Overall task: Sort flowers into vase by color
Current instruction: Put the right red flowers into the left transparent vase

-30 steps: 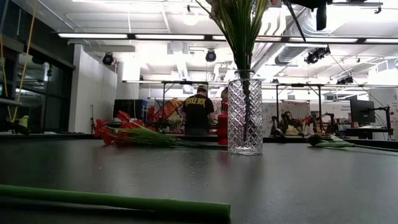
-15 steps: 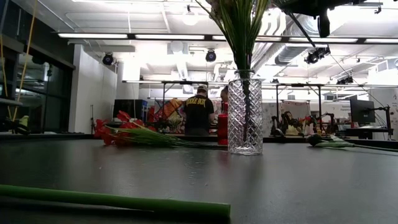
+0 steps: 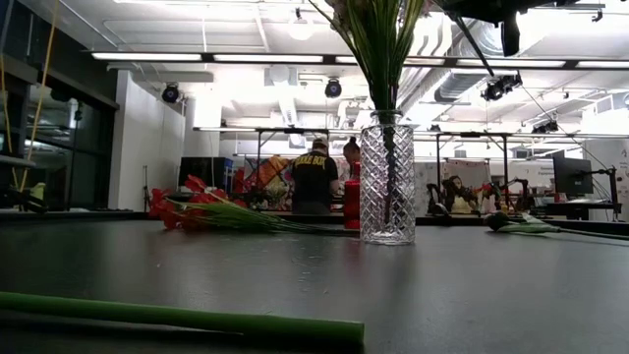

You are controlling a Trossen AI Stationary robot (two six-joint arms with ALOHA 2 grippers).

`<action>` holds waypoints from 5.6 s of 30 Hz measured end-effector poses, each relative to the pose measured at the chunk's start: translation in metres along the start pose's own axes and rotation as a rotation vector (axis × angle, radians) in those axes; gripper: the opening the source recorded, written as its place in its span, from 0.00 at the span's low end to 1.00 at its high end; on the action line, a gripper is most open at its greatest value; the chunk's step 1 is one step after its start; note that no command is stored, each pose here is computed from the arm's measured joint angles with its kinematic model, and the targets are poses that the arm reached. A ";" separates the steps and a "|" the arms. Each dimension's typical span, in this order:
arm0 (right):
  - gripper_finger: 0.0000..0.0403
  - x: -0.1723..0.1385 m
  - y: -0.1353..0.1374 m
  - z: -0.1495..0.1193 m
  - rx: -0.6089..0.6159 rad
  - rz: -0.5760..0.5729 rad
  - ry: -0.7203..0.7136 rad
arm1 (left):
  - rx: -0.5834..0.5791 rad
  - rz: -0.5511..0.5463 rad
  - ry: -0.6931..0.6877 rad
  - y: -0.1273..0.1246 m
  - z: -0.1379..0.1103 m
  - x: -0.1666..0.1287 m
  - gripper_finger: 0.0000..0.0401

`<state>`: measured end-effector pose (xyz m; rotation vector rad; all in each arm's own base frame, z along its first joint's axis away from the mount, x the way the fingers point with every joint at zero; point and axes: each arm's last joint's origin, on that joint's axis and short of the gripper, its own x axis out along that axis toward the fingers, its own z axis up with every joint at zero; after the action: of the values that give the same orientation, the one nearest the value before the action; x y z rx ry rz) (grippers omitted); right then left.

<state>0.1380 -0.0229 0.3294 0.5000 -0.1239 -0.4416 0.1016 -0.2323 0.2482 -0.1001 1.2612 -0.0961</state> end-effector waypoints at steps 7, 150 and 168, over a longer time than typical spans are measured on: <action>0.00 0.000 0.000 0.000 -0.019 0.000 0.000 | -0.052 0.039 -0.014 0.007 -0.006 0.015 0.00; 0.00 0.280 0.281 -0.242 -0.184 0.583 -0.189 | 0.156 -0.195 -1.212 0.111 0.105 -0.260 0.00; 0.00 0.313 0.250 -0.230 -0.279 0.539 -0.193 | 0.073 -0.121 -1.263 0.114 0.107 -0.263 0.00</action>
<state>0.5649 0.1363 0.2537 0.1351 -0.3670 0.0249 0.1261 -0.0834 0.5147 -0.1400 -0.0099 -0.1481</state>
